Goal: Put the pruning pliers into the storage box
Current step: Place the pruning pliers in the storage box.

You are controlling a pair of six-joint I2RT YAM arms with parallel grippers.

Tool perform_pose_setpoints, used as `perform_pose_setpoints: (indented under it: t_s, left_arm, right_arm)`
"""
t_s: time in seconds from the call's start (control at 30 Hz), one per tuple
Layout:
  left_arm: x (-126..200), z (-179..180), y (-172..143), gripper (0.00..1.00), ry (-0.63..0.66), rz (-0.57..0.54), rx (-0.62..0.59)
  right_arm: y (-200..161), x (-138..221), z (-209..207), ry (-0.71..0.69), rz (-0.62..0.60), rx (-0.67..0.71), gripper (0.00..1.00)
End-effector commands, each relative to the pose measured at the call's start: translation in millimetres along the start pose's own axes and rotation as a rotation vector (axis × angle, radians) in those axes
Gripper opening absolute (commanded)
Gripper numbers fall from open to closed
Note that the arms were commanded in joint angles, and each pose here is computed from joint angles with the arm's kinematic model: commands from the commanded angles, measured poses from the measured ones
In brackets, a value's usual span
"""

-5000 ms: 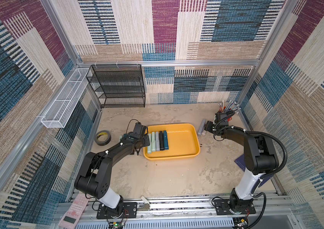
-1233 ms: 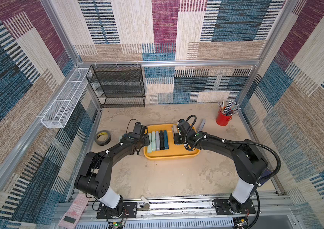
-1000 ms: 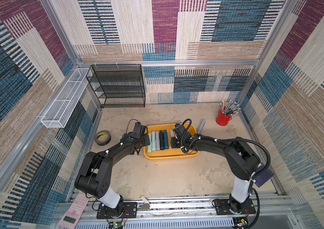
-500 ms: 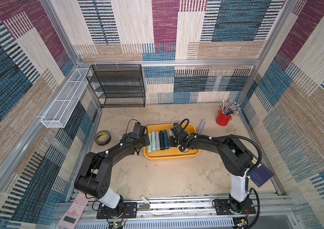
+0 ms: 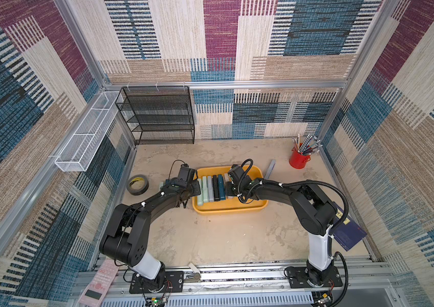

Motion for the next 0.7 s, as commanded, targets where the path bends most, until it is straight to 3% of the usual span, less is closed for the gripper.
perform_pose_setpoints:
  t_s: [0.0,0.67]
  left_arm:
    - [-2.0,1.9,-7.8,0.09,0.002,0.035,-0.002]
    - [-2.6,2.4,-9.7,0.09,0.001,0.037,-0.002]
  right_arm:
    - [7.0,6.3,11.0,0.050,-0.022,-0.013,0.40]
    - [7.7,13.0,12.5,0.139,-0.007,-0.067,0.39]
Point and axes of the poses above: each gripper's point midway between its finger pads, its own x axis back along the fingers, its own z axis along the line the jaws close on, y = z × x, the point moved 1 cm from there along x, back along the fingers, and after that the axes turned 3 degrees about x, right-handed, at the moved point
